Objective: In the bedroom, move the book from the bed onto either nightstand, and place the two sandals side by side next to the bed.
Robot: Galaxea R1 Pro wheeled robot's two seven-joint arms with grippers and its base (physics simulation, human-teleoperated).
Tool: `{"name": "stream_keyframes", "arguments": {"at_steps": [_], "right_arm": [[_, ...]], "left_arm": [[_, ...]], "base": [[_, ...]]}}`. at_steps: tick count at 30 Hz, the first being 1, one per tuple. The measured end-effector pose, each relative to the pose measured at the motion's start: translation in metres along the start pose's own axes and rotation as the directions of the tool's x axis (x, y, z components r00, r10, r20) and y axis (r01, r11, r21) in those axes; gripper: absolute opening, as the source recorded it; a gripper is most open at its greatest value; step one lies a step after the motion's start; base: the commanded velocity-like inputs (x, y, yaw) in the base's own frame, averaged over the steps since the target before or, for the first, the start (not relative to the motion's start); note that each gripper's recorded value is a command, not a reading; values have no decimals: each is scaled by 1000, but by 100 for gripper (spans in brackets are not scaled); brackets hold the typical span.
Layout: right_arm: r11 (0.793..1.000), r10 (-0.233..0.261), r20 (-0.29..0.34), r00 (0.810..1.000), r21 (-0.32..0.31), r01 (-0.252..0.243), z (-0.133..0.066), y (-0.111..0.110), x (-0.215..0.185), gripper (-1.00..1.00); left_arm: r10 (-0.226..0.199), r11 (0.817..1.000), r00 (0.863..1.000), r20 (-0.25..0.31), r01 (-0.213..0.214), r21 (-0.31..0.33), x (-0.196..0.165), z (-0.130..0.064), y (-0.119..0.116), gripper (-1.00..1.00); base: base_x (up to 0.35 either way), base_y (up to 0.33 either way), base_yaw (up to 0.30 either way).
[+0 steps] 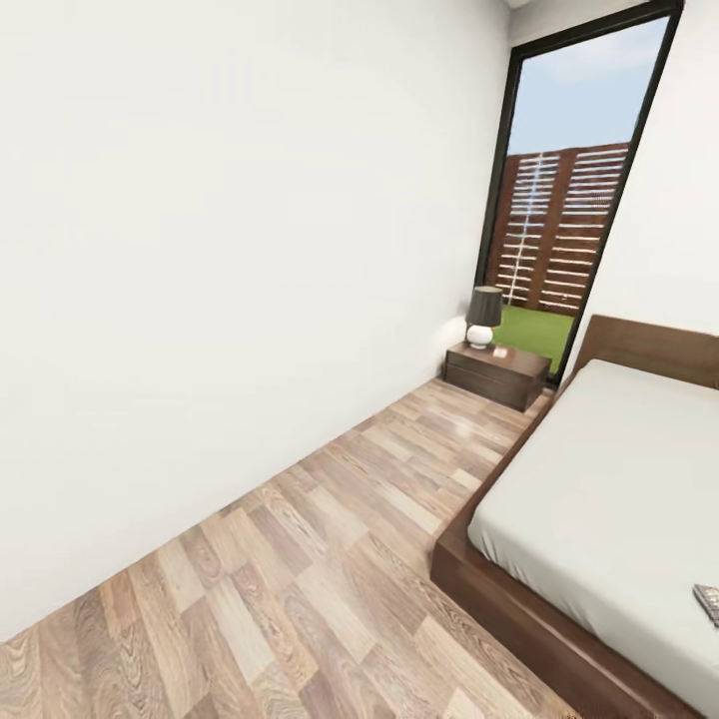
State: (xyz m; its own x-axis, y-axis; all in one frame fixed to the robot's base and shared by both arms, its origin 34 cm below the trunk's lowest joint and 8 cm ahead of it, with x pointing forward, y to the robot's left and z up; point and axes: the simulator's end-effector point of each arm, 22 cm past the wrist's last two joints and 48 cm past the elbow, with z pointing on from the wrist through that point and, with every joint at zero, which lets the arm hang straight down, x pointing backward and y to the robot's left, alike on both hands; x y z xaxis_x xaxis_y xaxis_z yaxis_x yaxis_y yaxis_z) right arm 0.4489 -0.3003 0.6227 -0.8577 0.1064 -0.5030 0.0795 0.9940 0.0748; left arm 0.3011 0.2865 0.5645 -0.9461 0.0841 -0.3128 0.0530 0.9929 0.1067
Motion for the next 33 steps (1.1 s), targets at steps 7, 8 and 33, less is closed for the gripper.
{"name": "stream_keyframes", "arguments": {"at_steps": [7,8,33], "right_arm": [[1000,0,0,1000,-1,0,0,0,0,100],[1000,0,0,1000,-1,0,0,0,0,100],[1000,0,0,1000,0,0,0,0,0,100]], "left_arm": [[-1,1000,1000,0,1,0,0,0,0,100],[-1,1000,1000,0,1,0,0,0,0,100],[-1,1000,1000,0,1,0,0,0,0,100]], "base": [[0,0,-274],[0,0,-274],[0,0,-274]]}}
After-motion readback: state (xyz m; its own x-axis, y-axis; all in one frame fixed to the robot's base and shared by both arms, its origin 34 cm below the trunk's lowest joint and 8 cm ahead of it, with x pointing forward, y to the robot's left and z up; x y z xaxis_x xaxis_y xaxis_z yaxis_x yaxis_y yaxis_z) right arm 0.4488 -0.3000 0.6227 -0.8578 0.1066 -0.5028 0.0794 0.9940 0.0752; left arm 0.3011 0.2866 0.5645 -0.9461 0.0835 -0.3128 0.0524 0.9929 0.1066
